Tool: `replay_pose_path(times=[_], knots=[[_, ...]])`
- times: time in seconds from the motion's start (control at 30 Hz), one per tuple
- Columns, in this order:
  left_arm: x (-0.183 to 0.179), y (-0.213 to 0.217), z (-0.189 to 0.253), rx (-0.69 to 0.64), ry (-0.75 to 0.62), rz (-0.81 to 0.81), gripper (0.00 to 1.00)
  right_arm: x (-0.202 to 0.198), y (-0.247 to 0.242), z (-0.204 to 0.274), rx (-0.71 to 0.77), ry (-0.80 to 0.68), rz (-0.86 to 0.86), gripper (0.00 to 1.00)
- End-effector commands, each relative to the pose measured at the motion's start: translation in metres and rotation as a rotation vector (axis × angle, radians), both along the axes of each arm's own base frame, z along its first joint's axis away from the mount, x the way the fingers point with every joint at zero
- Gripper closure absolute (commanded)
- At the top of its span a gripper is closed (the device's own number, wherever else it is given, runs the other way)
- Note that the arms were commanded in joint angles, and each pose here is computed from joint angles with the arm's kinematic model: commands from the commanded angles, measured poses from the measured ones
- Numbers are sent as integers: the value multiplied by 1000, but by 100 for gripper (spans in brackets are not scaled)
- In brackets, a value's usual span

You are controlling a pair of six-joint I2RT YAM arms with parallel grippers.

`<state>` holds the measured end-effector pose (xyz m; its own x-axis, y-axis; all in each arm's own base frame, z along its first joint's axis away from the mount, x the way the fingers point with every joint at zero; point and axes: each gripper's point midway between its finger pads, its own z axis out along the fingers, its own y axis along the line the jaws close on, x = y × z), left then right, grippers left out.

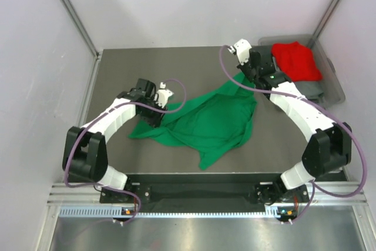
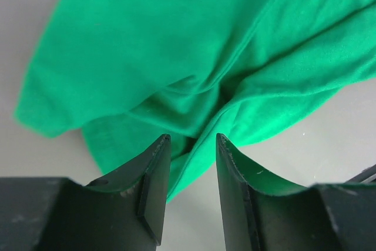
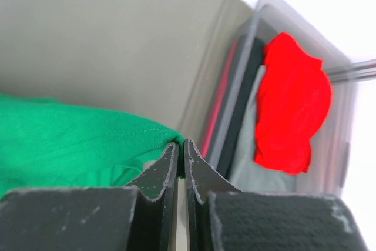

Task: Fold and stack the t-shirts
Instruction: Flatten the tshirt out

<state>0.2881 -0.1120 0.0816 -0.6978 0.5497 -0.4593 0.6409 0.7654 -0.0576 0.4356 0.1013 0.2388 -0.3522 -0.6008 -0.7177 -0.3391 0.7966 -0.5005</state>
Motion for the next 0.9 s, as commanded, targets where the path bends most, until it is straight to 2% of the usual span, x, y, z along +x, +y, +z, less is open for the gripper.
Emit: replay_pose_path(times=[0.0,0.27,0.53,0.7,0.77,0.8,0.83,0.87], knots=[[3,-3,-7,64,11,-51,58,13,-1,7,39,-15,-19,100],[15,-20,-22,84,76,-74,59,19,-2,8,55,-4,-16,100],[44,-23,-26,135,80,-35,61,6,-1,1,78,12,2,100],[39,-30,-37,143,135,-60,63,-1,-4,-6,66,21,6,100],[37,-32,-39,152,137,-72,68,-3,-5,-6,64,19,9,100],[38,-33,-39,152,134,-74,74,-4,-5,-6,65,18,7,100],[39,-33,-38,154,131,-75,82,-5,-5,-5,66,17,9,100],[40,-33,-37,154,126,-73,100,-6,-6,-6,68,18,6,100]])
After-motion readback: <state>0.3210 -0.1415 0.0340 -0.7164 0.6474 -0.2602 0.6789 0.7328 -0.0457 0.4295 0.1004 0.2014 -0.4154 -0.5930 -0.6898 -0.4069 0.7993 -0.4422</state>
